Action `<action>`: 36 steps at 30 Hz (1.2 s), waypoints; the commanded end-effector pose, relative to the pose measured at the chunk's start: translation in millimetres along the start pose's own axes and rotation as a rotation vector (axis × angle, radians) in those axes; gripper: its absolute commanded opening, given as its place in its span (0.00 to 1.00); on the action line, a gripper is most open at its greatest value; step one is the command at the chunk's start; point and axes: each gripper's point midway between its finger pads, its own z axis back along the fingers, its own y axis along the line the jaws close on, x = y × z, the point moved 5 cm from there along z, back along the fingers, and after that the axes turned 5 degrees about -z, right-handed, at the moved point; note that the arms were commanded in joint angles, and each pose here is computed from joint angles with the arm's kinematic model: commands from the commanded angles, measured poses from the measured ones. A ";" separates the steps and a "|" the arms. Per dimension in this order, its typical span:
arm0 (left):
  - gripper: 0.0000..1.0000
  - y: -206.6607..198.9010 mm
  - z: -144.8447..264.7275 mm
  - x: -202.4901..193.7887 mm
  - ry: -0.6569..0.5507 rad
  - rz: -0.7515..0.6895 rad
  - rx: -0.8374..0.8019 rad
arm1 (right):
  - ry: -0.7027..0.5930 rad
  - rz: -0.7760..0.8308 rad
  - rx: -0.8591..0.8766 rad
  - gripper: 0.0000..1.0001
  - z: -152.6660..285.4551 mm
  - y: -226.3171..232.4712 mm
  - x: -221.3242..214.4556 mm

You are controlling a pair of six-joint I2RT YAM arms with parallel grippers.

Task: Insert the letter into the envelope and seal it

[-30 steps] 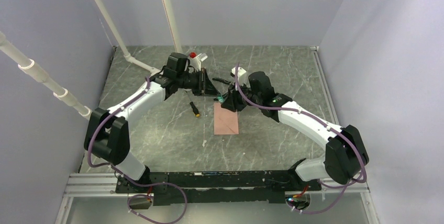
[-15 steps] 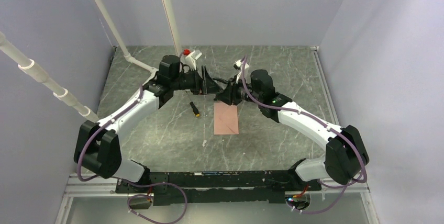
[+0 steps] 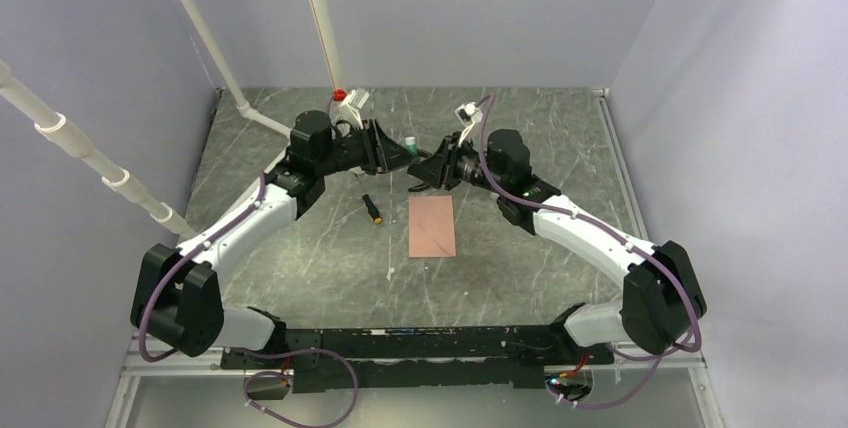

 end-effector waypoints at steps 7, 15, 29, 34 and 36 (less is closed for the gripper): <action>0.50 -17.9 3.5 17.1 -0.099 -0.043 -0.042 | -0.048 0.028 0.145 0.11 4.7 32.1 13.5; 0.41 -15.3 5.4 6.6 -0.073 -0.027 -0.050 | -0.105 0.002 0.111 0.10 8.4 33.4 22.7; 0.03 -19.4 10.9 7.9 -0.035 -0.159 -0.059 | -0.046 0.024 0.065 0.49 16.4 33.6 22.9; 0.02 -39.7 21.1 11.5 0.067 -0.326 -0.174 | -0.039 0.138 0.080 0.62 47.1 48.1 41.7; 0.02 -50.3 24.9 12.5 0.109 -0.366 -0.248 | -0.019 0.180 0.096 0.64 56.7 56.5 48.0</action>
